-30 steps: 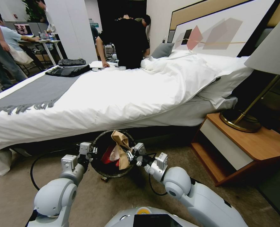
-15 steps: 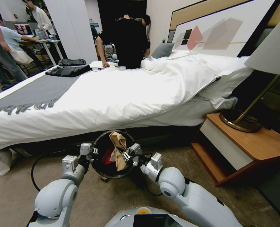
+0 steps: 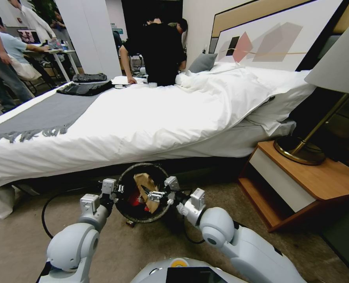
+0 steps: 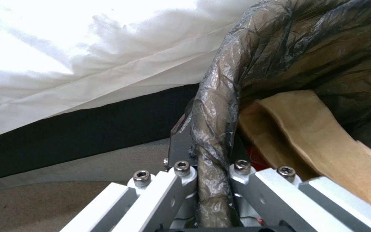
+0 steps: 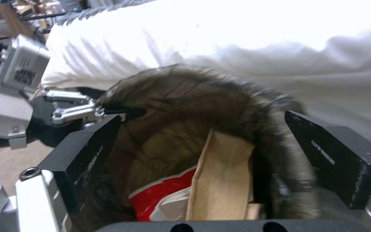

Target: Pick up the trash bin, then pick up the garbage from the floor and place it into the trash bin.

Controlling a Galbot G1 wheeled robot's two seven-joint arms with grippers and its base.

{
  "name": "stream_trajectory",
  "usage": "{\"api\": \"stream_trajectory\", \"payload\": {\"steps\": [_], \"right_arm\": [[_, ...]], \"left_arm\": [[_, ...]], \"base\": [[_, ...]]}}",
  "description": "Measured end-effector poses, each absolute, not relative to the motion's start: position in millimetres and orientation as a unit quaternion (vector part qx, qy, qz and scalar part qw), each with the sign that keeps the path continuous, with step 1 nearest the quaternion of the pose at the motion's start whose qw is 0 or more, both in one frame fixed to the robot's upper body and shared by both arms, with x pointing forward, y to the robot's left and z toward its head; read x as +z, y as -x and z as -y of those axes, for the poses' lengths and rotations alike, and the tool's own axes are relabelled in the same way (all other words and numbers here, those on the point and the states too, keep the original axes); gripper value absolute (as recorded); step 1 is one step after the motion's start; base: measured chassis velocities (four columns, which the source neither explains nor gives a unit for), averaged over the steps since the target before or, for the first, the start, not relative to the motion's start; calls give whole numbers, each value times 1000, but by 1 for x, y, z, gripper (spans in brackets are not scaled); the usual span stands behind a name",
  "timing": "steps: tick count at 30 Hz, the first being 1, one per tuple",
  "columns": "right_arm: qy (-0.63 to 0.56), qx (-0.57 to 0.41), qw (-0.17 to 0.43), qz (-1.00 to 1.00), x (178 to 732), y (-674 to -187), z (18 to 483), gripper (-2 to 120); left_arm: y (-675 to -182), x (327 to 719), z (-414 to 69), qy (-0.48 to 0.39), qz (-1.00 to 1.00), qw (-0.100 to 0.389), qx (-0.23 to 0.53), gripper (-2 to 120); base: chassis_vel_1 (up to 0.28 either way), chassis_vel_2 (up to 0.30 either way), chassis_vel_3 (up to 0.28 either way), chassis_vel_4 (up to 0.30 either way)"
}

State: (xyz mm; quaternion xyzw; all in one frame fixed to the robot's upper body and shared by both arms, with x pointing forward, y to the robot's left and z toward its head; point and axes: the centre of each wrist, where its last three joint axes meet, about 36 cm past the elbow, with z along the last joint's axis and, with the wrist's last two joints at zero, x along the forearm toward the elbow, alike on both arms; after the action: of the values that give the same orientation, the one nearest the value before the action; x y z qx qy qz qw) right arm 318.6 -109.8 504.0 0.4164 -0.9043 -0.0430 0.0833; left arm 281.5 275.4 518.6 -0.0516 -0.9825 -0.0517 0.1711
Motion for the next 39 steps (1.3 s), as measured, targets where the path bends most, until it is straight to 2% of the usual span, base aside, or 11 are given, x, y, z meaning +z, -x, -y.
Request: {"api": "stream_trajectory", "payload": {"steps": [10,18,24,29,39], "right_arm": [[-388,-39,64,919,520,-310,141,100],[-319,-27,10,947,541,-286,176,100],[-206,-8,-23,978,530,-286,195,100],[-127,41,-64,989,509,-285,234,100],[-49,52,-51,996,464,-248,251,100]], "left_arm": [[-284,516,-271,57,982,170,-50,1],[-283,517,-275,46,984,167,-49,1],[-282,518,-277,42,984,165,-48,1],[-281,520,-280,39,985,163,-47,1],[-276,522,-285,31,985,163,-46,1]], "base": [[0,0,0,0],[0,0,0,0],[0,0,0,0],[0,0,0,0],[0,0,0,0]]}}
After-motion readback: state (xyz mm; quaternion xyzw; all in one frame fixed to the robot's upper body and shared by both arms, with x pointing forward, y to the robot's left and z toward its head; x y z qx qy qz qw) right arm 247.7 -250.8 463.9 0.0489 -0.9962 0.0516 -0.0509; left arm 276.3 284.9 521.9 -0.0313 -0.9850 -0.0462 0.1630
